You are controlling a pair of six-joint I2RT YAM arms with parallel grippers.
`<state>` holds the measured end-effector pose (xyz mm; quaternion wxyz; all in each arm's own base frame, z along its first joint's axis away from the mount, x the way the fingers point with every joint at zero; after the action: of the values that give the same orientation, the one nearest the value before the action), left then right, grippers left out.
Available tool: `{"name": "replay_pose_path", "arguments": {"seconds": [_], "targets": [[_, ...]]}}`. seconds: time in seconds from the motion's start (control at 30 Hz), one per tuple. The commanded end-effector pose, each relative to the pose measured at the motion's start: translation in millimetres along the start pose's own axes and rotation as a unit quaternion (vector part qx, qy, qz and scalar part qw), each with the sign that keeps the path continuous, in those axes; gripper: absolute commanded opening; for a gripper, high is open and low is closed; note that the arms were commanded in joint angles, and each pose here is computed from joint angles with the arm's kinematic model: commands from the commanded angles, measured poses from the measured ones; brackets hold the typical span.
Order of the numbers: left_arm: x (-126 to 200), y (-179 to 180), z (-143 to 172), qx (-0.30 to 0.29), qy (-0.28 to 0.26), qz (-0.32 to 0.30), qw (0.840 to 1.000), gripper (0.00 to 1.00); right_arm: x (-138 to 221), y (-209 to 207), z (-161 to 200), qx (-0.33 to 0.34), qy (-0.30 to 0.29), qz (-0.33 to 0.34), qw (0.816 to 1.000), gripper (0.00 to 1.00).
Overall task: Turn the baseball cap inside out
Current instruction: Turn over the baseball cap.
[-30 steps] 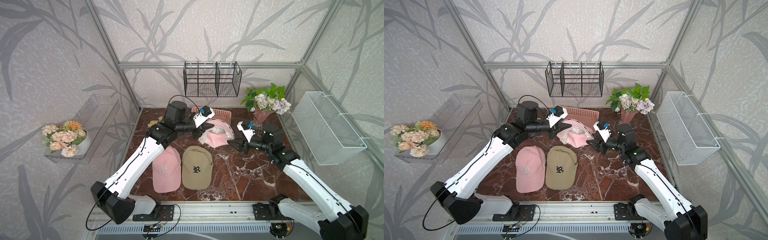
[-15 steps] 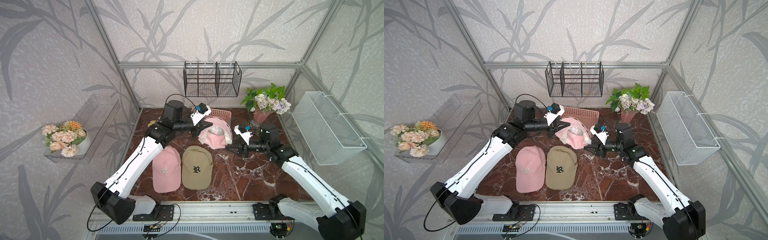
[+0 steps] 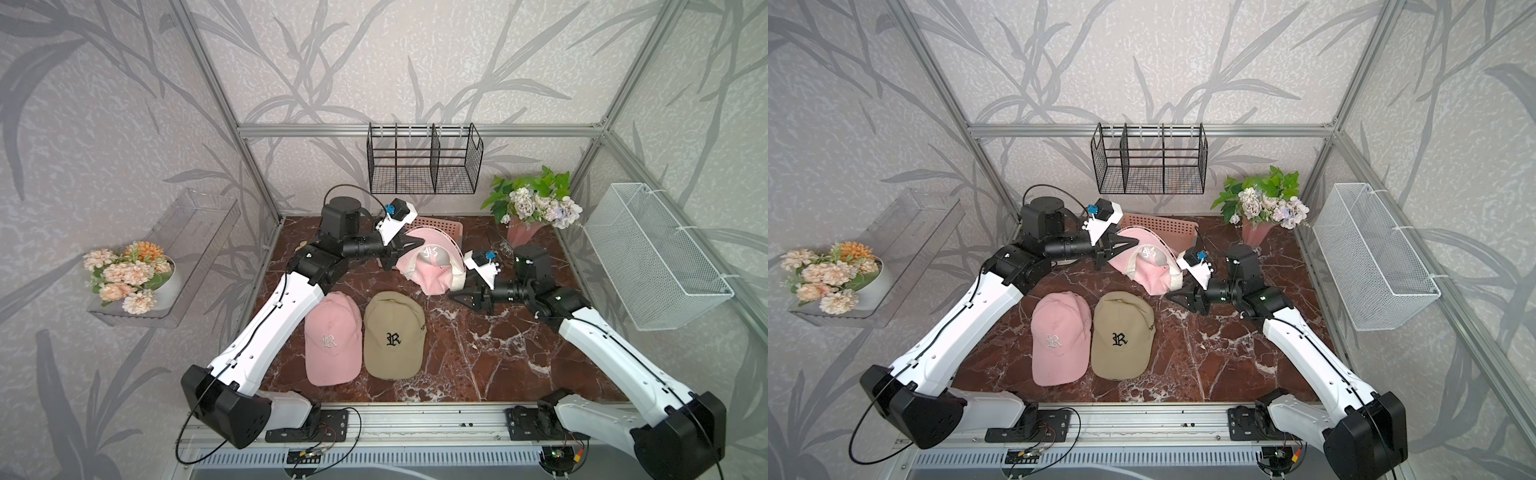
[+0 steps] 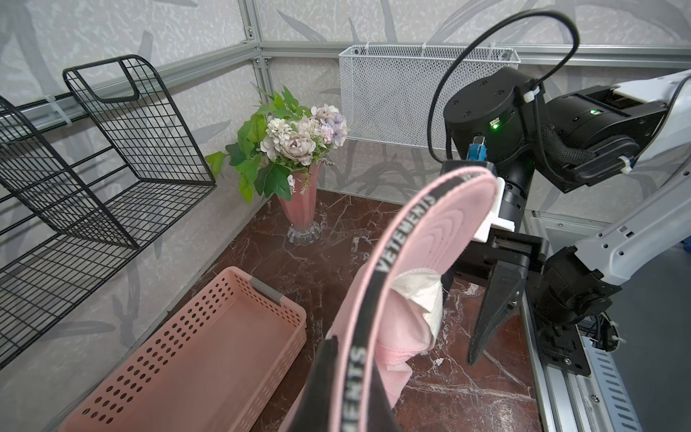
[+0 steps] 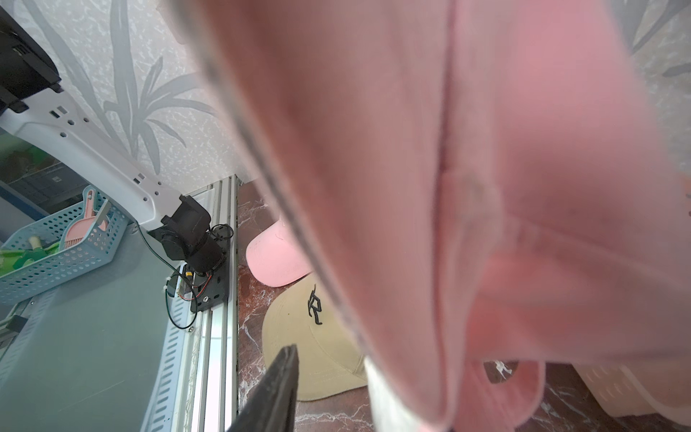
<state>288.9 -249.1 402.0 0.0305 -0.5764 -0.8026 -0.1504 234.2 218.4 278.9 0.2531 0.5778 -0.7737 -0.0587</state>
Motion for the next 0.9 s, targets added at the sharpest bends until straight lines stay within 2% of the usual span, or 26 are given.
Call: {"name": "replay_pose_path", "arguments": {"seconds": [0.0, 0.17, 0.27, 0.33, 0.4, 0.53, 0.67, 0.7, 0.8, 0.87], "targets": [[11.2, 0.4, -41.1, -0.038, -0.081, 0.003, 0.996, 0.0, -5.2, -1.9, 9.1, -0.018, 0.005, 0.001, 1.0, 0.38], [14.9, 0.9, -43.1, -0.022, -0.102, 0.017, 0.994, 0.0, -4.7, -4.2, 5.6, -0.018, -0.02, 0.011, 1.0, 0.29], [15.8, 2.0, -42.3, -0.017, -0.106, 0.015, 0.994, 0.0, 1.2, -18.8, -3.5, -0.019, -0.06, 0.079, 0.995, 0.14], [15.1, 2.8, -39.1, -0.012, -0.103, 0.012, 0.994, 0.0, 10.4, -31.0, -10.9, -0.025, -0.101, 0.138, 0.985, 0.04], [13.3, 2.0, -34.5, -0.005, -0.099, 0.015, 0.995, 0.0, 20.7, -39.1, -17.9, -0.033, -0.138, 0.183, 0.973, 0.0], [7.2, 2.5, -21.9, 0.016, -0.085, 0.021, 0.996, 0.0, 48.1, -56.7, -32.2, -0.07, -0.214, 0.28, 0.933, 0.0], [1.6, 8.9, -10.3, 0.037, -0.062, 0.007, 0.997, 0.0, 71.1, -70.0, -35.2, -0.115, -0.259, 0.35, 0.893, 0.0], [1.1, 9.4, -9.4, 0.041, -0.059, 0.008, 0.997, 0.0, 75.5, -73.8, -33.5, -0.126, -0.263, 0.368, 0.883, 0.0], [0.6, 9.2, -10.8, 0.057, -0.058, 0.014, 0.997, 0.0, 92.7, -93.6, -19.9, -0.171, -0.254, 0.454, 0.837, 0.0], [0.9, 8.9, -14.9, 0.069, -0.064, 0.02, 0.995, 0.0, 94.0, -101.6, -11.5, -0.179, -0.231, 0.482, 0.826, 0.02]]}}
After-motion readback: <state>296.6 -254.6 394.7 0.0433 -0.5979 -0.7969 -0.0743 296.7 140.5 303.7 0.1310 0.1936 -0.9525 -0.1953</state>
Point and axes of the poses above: each gripper's point midway between its finger pads, its own x axis back along the fingers, its own y axis along the line the jaws close on, z = x × y, the point moved 3 cm from there along x, back along the fingers, and after that the axes turned 9 degrees about -x, right-handed, at the moved point
